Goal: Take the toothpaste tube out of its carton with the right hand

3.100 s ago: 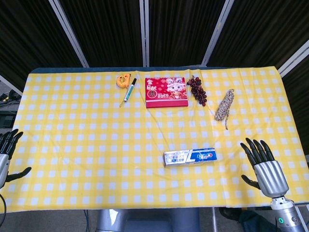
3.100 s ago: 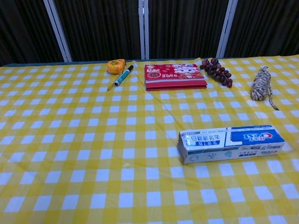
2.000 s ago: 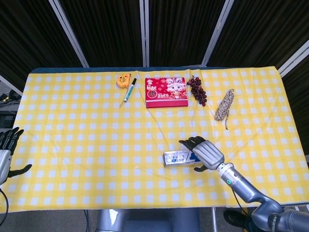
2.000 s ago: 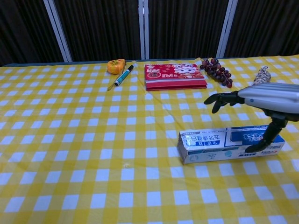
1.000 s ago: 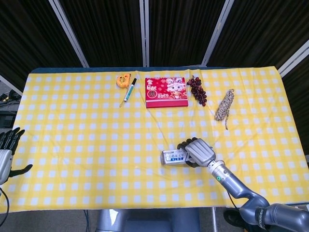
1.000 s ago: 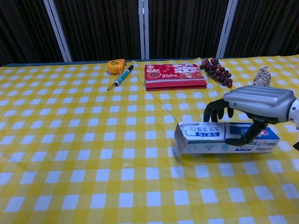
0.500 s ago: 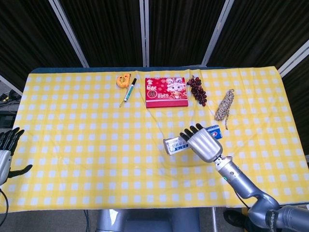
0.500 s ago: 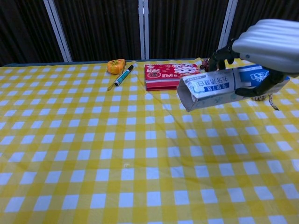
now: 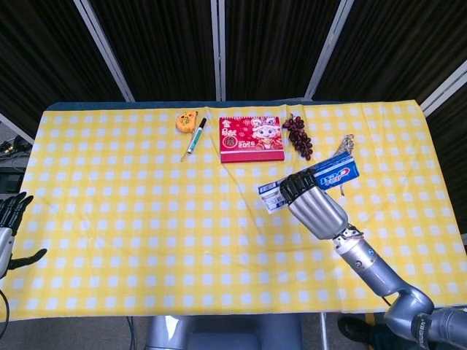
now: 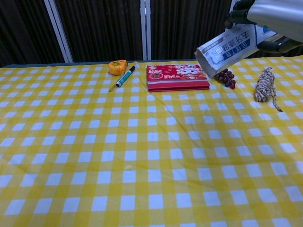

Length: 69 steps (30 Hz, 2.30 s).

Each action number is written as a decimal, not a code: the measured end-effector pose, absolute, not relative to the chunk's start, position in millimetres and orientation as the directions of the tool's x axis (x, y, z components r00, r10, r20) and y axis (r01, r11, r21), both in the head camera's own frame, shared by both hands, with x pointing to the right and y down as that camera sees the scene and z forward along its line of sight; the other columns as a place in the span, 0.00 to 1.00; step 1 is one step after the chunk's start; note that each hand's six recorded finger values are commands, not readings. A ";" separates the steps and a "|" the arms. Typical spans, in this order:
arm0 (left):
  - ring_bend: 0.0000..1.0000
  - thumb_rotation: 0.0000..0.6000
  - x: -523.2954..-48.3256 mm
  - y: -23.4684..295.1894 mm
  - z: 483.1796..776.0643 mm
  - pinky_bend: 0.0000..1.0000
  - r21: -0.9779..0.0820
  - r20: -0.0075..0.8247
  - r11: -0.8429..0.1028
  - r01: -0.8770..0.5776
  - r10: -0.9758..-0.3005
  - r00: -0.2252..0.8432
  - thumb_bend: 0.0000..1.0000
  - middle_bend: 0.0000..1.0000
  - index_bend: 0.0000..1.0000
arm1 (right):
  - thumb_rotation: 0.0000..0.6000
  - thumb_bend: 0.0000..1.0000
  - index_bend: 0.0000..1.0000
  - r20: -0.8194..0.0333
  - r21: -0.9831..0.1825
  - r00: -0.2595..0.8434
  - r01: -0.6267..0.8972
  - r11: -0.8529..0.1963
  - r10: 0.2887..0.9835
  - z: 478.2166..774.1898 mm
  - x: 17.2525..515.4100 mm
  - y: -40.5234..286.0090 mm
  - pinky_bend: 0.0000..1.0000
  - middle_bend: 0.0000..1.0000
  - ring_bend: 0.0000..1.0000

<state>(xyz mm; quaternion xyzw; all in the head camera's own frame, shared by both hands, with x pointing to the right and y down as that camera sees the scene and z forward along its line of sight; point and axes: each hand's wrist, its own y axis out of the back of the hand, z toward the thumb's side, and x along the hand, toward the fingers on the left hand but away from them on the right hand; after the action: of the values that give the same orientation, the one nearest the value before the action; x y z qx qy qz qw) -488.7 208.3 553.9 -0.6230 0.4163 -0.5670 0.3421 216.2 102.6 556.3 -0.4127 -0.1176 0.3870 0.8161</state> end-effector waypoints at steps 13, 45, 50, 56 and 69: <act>0.00 1.00 -488.5 208.0 555.6 0.00 -0.898 0.425 -0.423 -0.125 -0.905 0.008 0.00 0.00 0.00 | 1.00 0.37 0.44 -0.132 -0.292 0.688 -0.715 0.636 0.713 557.3 232.2 80.2 0.42 0.45 0.41; 0.00 1.00 -488.3 208.3 560.2 0.00 -0.894 0.435 -0.433 -0.112 -0.900 0.003 0.00 0.00 0.00 | 1.00 0.34 0.35 -0.354 -0.779 0.510 -0.625 0.055 0.784 627.0 219.4 138.0 0.38 0.39 0.40; 0.00 1.00 -488.8 208.3 561.3 0.00 -0.893 0.439 -0.437 -0.111 -0.898 0.002 0.00 0.00 0.00 | 1.00 0.04 0.06 -0.394 -0.817 0.525 -0.576 -0.026 0.754 641.5 205.1 156.7 0.22 0.11 0.19; 0.00 1.00 -490.2 207.8 561.0 0.00 -0.892 0.440 -0.437 -0.115 -0.898 0.000 0.00 0.00 0.00 | 1.00 0.00 0.00 -0.427 -0.853 0.515 -0.502 -0.142 0.743 640.8 195.9 171.5 0.12 0.02 0.08; 0.00 1.00 -487.5 209.5 552.7 0.00 -0.901 0.416 -0.414 -0.127 -0.909 0.016 0.00 0.00 0.00 | 1.00 0.00 0.00 -0.342 -0.929 0.522 -0.316 -0.195 0.781 590.8 245.5 181.7 0.00 0.00 0.00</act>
<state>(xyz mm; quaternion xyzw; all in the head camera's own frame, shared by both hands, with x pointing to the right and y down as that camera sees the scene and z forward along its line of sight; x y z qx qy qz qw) -487.5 209.5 552.7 -0.6231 0.4157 -0.5648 0.3463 245.5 181.7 590.8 -0.6271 -0.1857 0.4522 0.6064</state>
